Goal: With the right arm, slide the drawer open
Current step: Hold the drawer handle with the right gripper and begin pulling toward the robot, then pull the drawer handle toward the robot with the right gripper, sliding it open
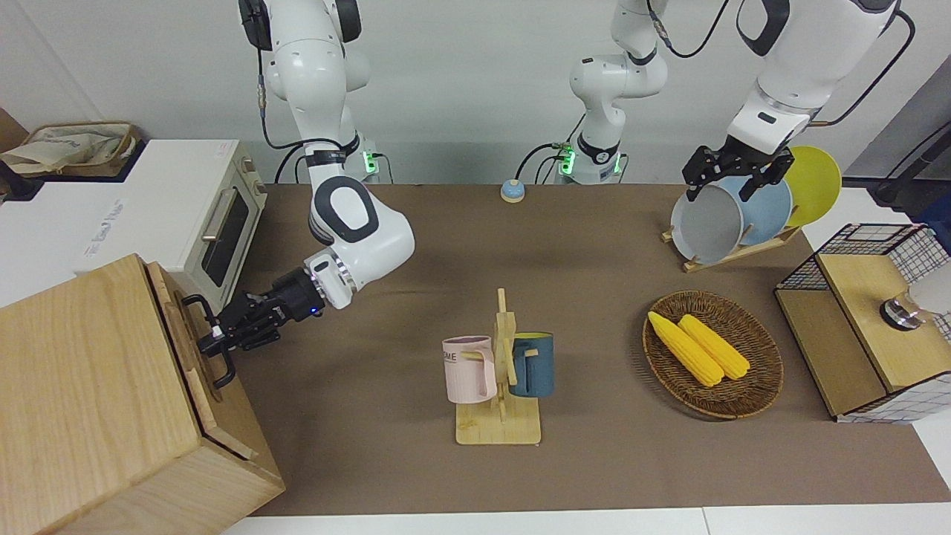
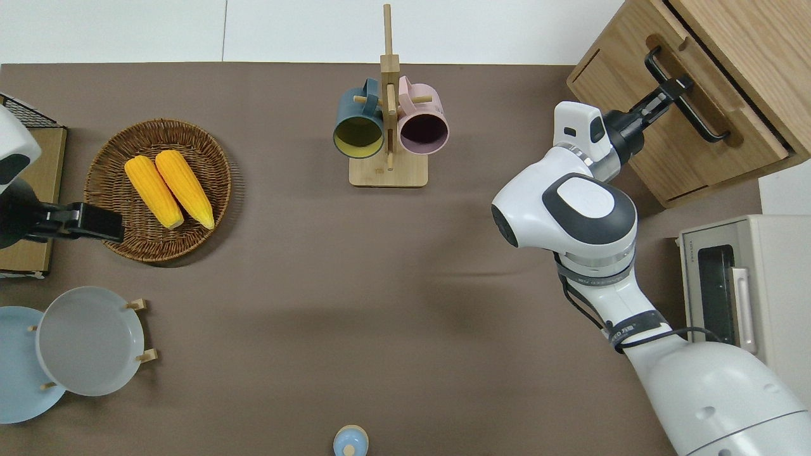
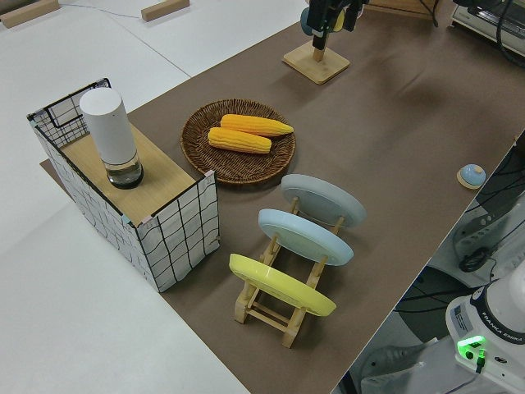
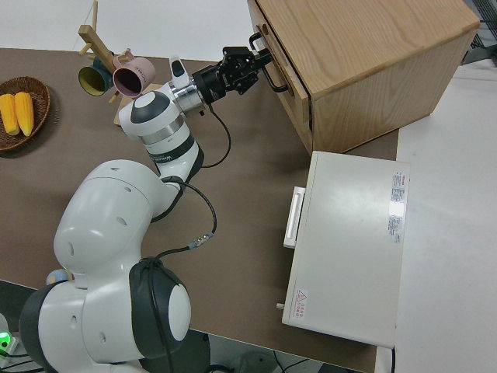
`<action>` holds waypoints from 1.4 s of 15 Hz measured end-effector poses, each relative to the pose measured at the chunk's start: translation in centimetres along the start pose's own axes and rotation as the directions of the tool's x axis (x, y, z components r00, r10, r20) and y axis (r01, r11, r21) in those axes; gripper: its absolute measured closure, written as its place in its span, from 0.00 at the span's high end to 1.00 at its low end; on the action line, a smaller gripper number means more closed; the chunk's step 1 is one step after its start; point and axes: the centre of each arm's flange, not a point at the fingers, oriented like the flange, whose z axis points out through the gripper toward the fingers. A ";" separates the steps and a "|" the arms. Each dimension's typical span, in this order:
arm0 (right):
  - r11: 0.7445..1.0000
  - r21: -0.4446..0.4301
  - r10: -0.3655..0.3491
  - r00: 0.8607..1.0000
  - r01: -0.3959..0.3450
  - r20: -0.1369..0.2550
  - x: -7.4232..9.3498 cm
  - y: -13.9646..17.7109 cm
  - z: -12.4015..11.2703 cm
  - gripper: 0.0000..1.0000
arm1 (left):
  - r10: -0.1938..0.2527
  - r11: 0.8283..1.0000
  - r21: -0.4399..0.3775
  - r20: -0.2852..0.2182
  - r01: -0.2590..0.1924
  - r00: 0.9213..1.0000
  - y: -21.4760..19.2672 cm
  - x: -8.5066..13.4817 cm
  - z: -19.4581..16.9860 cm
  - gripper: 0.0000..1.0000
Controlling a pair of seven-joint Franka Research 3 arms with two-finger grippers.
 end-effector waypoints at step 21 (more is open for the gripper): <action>0.999 0.041 0.001 0.998 -0.004 0.065 3.0 0.3 -18.3 0.17 | 0.000 1.000 0.000 0.000 0.000 1.000 0.0 0.0 0.0 1.00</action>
